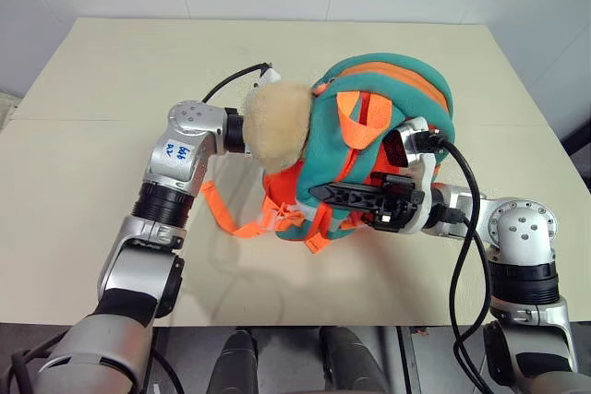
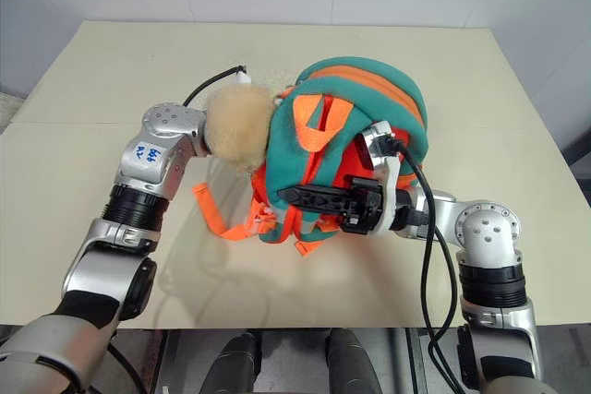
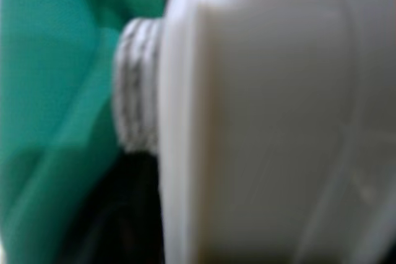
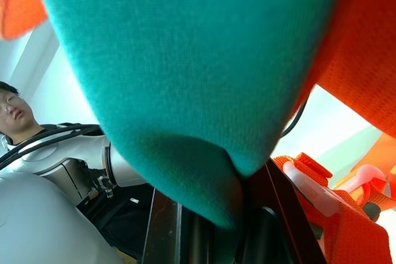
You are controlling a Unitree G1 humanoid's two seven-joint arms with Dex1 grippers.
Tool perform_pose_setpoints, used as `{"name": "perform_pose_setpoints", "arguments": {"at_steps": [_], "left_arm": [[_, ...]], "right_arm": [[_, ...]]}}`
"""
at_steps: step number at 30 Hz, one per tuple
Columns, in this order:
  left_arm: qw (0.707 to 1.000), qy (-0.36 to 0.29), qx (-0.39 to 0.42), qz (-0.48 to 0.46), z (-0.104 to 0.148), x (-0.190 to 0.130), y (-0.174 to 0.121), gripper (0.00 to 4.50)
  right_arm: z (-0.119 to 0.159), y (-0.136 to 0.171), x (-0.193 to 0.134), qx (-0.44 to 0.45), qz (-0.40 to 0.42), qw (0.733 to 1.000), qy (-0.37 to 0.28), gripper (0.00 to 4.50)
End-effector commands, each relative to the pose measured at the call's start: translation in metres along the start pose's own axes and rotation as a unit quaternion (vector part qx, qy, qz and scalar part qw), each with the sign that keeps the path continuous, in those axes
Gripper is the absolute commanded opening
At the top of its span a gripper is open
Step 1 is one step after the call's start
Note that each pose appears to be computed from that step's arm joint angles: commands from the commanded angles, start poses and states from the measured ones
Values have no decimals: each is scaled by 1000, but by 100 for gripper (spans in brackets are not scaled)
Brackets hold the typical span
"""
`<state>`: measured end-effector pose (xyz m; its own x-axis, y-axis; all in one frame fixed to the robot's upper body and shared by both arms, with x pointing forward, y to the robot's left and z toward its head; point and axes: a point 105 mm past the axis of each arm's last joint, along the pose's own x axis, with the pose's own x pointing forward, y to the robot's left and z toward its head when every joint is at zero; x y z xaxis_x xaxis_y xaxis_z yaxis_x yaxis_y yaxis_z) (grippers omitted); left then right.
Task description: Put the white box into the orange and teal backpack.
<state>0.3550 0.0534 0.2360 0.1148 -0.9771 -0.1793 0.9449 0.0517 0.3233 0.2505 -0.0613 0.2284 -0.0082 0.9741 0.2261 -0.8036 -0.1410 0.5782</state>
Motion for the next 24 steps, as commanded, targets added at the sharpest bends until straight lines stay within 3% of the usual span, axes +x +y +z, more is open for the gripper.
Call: {"name": "perform_pose_setpoints", "arguments": {"at_steps": [1,3,11,18,24], "left_arm": [[1000,4,12,7,4,-11,-3,395],[1000,-6,8,16,7,-26,-2,447],[999,-25,10,46,19,-87,-6,447],[996,11,-84,15,26,-132,-36,447],[989,-93,-106,-37,70,-125,-57,447]], "right_arm": [[1,8,4,-16,15,1000,1,1],[1,8,4,-15,15,1000,1,1],[0,7,4,-14,13,1000,2,1],[0,5,1,-14,9,1000,1,1],[0,3,1,-12,9,1000,4,1]]}}
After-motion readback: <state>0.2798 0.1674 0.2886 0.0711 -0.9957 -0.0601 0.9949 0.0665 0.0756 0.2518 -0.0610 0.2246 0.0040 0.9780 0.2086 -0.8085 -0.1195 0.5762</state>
